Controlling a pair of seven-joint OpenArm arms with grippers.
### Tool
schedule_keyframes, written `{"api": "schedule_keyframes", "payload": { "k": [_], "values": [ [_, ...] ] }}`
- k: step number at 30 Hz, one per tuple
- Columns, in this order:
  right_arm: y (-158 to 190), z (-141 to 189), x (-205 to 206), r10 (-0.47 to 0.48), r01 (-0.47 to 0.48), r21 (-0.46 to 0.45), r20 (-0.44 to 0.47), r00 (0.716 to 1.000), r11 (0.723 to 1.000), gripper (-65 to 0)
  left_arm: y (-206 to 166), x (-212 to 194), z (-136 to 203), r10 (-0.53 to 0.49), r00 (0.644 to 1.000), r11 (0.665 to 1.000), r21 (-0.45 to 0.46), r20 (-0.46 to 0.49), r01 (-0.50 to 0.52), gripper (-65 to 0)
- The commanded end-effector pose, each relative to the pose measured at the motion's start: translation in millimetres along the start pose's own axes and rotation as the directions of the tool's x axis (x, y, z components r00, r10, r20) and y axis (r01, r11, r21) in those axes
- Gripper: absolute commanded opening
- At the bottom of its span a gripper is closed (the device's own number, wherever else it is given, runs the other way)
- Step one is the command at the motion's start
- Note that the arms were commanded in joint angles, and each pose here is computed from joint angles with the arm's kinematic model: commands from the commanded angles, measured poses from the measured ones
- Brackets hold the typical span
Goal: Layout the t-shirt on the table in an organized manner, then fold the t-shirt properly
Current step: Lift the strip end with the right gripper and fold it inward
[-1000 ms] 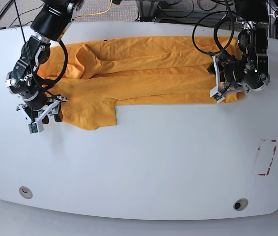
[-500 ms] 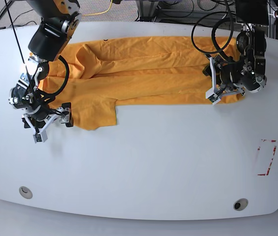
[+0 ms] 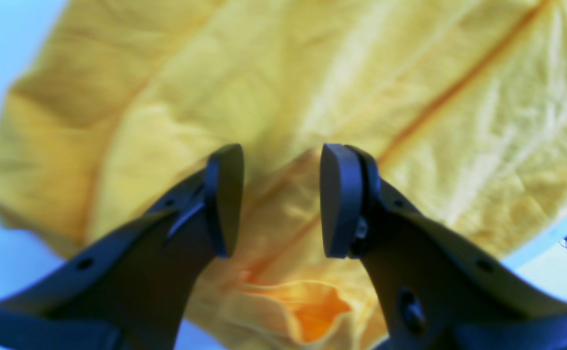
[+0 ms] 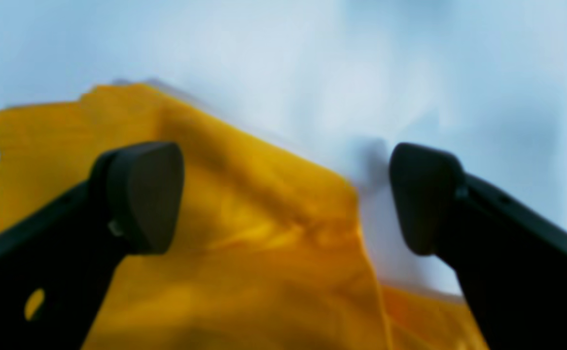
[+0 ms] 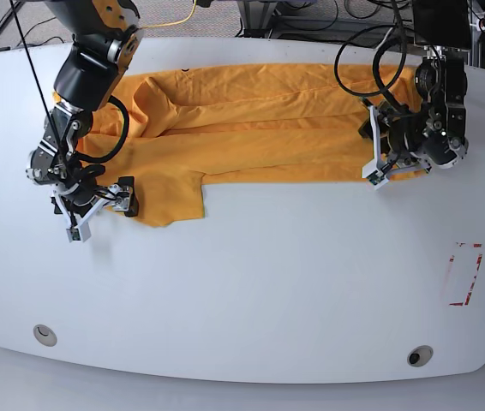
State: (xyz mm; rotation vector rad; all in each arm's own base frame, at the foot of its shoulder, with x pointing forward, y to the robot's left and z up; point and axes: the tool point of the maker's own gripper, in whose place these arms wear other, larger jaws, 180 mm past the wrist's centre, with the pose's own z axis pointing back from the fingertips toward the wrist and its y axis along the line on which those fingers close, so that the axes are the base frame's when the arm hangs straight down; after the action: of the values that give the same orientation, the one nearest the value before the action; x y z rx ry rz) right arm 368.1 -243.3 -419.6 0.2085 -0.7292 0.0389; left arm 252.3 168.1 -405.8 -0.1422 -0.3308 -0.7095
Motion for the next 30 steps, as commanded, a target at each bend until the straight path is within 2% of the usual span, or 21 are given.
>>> {"api": "schedule_keyframes", "payload": {
  "k": [1, 8, 10, 13, 14, 17, 22, 28, 30],
  "values": [
    [4.2, 0.5, 7.7, 0.006, -0.006, 0.009, 0.019, 1.0, 1.0, 0.0, 10.2, 13.3, 8.7, -0.015, 0.999, 1.0, 0.028, 0.043, 0.014, -41.3],
    [15.5, -4.4, 5.0, -0.005, 0.004, 0.03, 0.017, 1.0, 1.0, -0.2, 10.9, 14.1, 8.9, -0.015, 0.999, 0.999, 0.029, 0.044, 0.014, -41.3],
    [16.2, -4.7, 4.1, -0.006, 0.005, 0.031, 0.016, 1.0, 0.999, -4.3, 10.9, 14.1, 8.9, -0.015, 0.999, 0.999, 0.029, 0.044, 0.014, -41.3],
    [18.4, -5.5, 3.8, -0.008, 0.007, 0.035, 0.016, 1.0, 0.999, -15.1, 10.9, 14.1, 8.9, -0.015, 0.999, 0.999, 0.029, 0.044, 0.014, -41.3],
    [22.7, -7.3, 3.2, -0.012, 0.011, 0.044, 0.017, 1.0, 0.999, -21.2, 10.9, 14.4, 8.9, -0.015, 0.999, 0.999, 0.029, 0.045, 0.014, -41.3],
    [24.9, -8.1, 2.9, -0.014, 0.013, 0.048, 0.017, 1.0, 0.999, -33.3, 10.5, 14.8, 8.7, -0.014, 0.999, 1.0, 0.028, 0.046, 0.013, -41.3],
    [28.2, -9.7, 1.6, -0.012, 0.011, 0.051, 0.012, 1.0, 0.999, -50.1, 10.0, 15.1, 8.5, -0.014, 0.999, 1.0, 0.027, 0.047, 0.013, -41.3],
    [42.4, -14.3, 4.1, 0.038, -0.038, 0.079, 0.0, 0.999, 0.996, -62.8, 10.0, 14.7, 7.9, -0.012, 0.999, 1.0, 0.025, 0.047, 0.011, -41.3],
    [45.1, -14.9, 5.2, 0.053, -0.053, 0.084, -0.001, 0.999, 0.995, -65.0, 9.7, 11.6, 4.8, -0.003, 0.999, 1.0, 0.016, 0.039, 0.002, -41.3]
  ]
}}
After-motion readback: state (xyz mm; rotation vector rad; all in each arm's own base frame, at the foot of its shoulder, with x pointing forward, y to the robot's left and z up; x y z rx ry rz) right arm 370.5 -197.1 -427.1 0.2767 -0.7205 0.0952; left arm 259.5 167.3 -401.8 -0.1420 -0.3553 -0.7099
